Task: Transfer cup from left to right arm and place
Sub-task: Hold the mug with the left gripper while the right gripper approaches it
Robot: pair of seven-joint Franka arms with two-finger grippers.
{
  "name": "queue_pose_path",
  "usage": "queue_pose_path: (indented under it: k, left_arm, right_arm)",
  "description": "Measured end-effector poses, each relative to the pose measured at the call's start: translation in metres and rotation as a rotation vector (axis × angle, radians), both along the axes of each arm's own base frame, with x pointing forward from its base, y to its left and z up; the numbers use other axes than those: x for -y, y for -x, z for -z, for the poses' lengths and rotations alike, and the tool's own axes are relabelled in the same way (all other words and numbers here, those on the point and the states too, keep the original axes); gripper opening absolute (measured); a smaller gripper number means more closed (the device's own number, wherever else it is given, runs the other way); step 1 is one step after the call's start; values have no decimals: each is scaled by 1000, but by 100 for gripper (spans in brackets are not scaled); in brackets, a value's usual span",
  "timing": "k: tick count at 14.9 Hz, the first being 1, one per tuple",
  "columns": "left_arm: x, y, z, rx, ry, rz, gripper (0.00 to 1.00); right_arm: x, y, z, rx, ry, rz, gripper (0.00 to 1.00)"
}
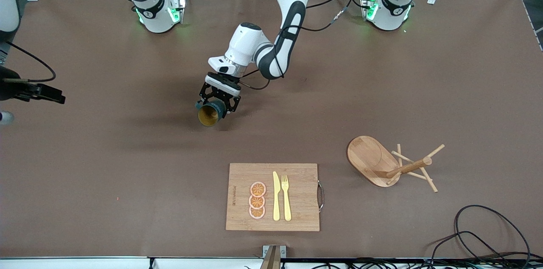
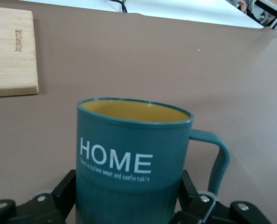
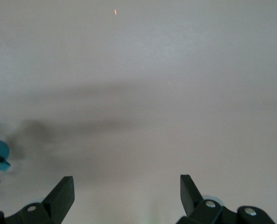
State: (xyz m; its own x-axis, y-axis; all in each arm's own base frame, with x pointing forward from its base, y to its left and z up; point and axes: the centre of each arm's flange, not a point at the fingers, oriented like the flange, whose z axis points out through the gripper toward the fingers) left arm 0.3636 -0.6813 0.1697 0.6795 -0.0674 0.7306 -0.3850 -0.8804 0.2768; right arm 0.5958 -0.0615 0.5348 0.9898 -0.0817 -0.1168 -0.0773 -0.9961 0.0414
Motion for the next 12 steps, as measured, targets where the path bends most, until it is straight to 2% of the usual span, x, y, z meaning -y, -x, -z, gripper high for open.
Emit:
queue_pose_path:
  k: [6, 12]
  left_arm:
    - [5, 37, 23, 19, -24, -46, 89]
    - [6, 49, 33, 18, -28, -57, 89]
  right_arm:
    - [-77, -14, 67, -19, 23, 78, 100]
    - [-95, -15, 112, -72, -31, 117, 100]
